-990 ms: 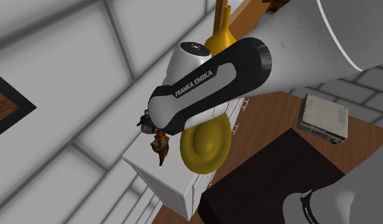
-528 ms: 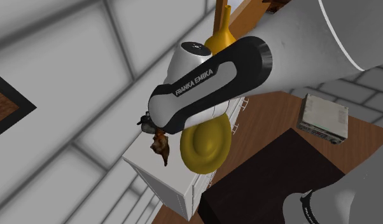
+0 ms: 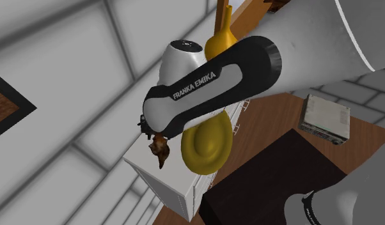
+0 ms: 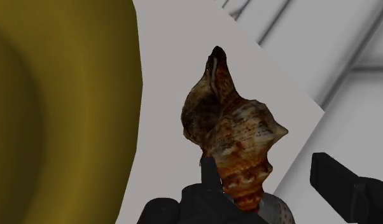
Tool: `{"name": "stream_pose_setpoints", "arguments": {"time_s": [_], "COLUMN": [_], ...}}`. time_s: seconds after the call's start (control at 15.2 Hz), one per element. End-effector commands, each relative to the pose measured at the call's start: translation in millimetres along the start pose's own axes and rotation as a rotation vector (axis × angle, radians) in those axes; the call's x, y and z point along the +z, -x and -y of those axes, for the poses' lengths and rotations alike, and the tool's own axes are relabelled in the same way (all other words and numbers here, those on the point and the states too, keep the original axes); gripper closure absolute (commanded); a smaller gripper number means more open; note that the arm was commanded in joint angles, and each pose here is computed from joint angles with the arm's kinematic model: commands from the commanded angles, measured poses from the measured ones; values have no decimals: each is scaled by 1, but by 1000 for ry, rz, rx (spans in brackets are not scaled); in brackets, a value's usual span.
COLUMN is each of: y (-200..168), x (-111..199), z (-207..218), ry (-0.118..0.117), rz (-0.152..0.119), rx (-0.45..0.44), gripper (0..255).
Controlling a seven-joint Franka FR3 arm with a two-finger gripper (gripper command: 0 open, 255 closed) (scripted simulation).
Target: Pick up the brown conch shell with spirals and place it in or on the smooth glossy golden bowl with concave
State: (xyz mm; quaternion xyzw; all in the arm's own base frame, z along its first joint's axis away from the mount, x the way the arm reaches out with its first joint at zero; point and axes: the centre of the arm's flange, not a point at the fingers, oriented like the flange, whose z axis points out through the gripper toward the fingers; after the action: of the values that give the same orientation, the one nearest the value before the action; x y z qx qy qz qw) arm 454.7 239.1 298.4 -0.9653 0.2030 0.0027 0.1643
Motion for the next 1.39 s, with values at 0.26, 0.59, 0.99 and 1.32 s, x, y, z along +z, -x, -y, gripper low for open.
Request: {"name": "stream_pose_setpoints", "arguments": {"time_s": [0.26, 0.59, 0.99, 1.32], "y": [19, 17, 17, 17], "x": [36, 59, 59, 59], "z": [60, 52, 52, 52], "ry": [360, 360, 360, 360], "rz": [-117, -117, -117, -117], "rx": [203, 203, 203, 203], "gripper": [0, 0, 0, 255]}}
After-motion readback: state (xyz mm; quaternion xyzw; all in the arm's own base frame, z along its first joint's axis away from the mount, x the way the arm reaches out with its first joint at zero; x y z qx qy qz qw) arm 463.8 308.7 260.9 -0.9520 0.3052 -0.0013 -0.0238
